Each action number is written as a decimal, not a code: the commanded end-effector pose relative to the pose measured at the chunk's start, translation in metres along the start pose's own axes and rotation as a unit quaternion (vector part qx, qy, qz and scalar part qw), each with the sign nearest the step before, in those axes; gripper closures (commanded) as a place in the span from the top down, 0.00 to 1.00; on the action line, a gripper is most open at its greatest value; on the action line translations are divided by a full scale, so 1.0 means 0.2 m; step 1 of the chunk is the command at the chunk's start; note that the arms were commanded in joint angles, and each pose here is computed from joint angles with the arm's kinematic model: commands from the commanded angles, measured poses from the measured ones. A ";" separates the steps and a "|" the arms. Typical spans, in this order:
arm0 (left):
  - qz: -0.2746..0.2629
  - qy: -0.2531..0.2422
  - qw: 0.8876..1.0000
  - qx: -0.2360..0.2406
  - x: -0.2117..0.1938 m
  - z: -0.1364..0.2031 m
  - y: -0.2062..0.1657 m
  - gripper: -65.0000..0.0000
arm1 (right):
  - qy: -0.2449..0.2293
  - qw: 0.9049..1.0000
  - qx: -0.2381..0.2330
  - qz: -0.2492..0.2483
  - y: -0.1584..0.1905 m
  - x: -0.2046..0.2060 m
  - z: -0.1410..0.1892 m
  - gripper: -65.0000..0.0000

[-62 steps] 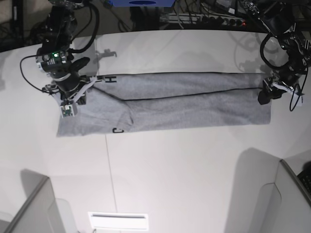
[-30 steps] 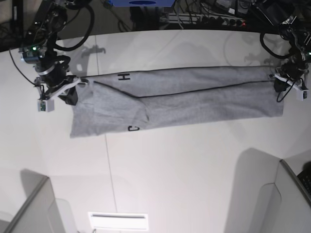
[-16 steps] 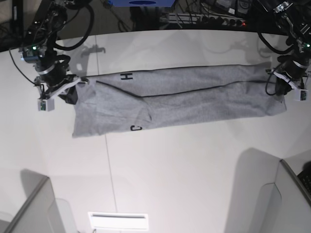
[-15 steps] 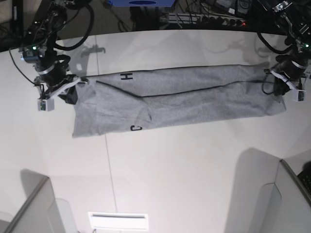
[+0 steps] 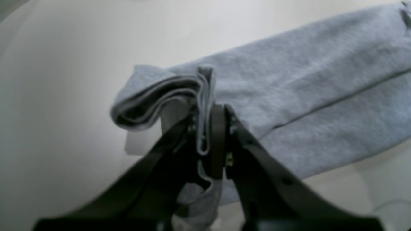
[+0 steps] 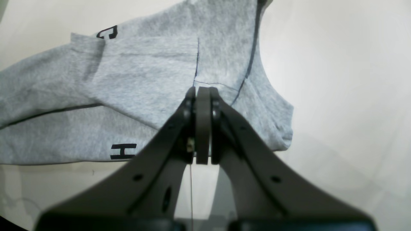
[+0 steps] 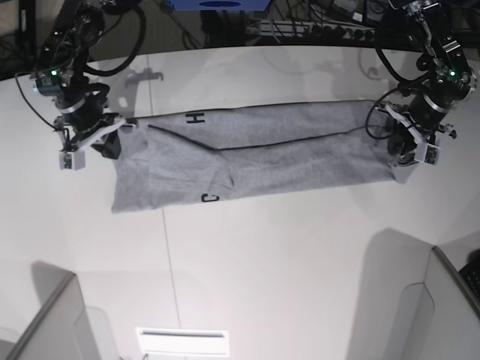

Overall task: Fold the T-shirt properly
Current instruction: 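Lift the strip end with the left gripper and carry it toward the right gripper, then lower the carried end onto the strip and open the left gripper, then raise the left gripper away from the folded shirt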

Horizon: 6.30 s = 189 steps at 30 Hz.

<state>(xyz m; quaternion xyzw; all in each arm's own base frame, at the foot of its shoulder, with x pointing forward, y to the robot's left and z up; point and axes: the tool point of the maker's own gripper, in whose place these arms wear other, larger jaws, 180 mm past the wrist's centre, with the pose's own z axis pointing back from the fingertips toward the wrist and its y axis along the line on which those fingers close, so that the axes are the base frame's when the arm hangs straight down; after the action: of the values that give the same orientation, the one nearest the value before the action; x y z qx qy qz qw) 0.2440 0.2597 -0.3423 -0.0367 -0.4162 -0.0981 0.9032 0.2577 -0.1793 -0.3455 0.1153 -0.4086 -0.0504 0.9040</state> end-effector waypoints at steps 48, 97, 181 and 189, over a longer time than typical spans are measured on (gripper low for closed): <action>-0.045 -0.031 0.980 -0.190 0.21 -0.22 -0.80 0.00 | -0.024 1.000 -0.001 0.003 -0.01 0.07 0.01 0.00; -0.014 -0.002 0.975 -0.223 0.19 -0.35 -1.00 0.60 | -0.022 1.000 -0.001 0.003 -0.01 0.06 0.01 0.00; 0.152 0.024 0.988 0.016 -0.33 -0.24 -0.02 0.00 | 0.277 0.951 0.123 -0.068 -0.08 -0.39 -0.47 0.72; 0.156 0.030 0.987 0.017 -0.35 -0.25 -0.01 0.00 | 0.286 0.949 0.124 -0.053 -0.06 -0.42 -0.48 0.68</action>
<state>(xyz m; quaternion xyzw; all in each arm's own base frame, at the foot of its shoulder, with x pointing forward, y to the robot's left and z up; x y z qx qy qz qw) 0.2370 0.2550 -0.4288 -0.0907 -0.3852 0.0576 0.9166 0.3133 -0.1511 -0.4398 0.3003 -0.2202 -0.0246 0.9277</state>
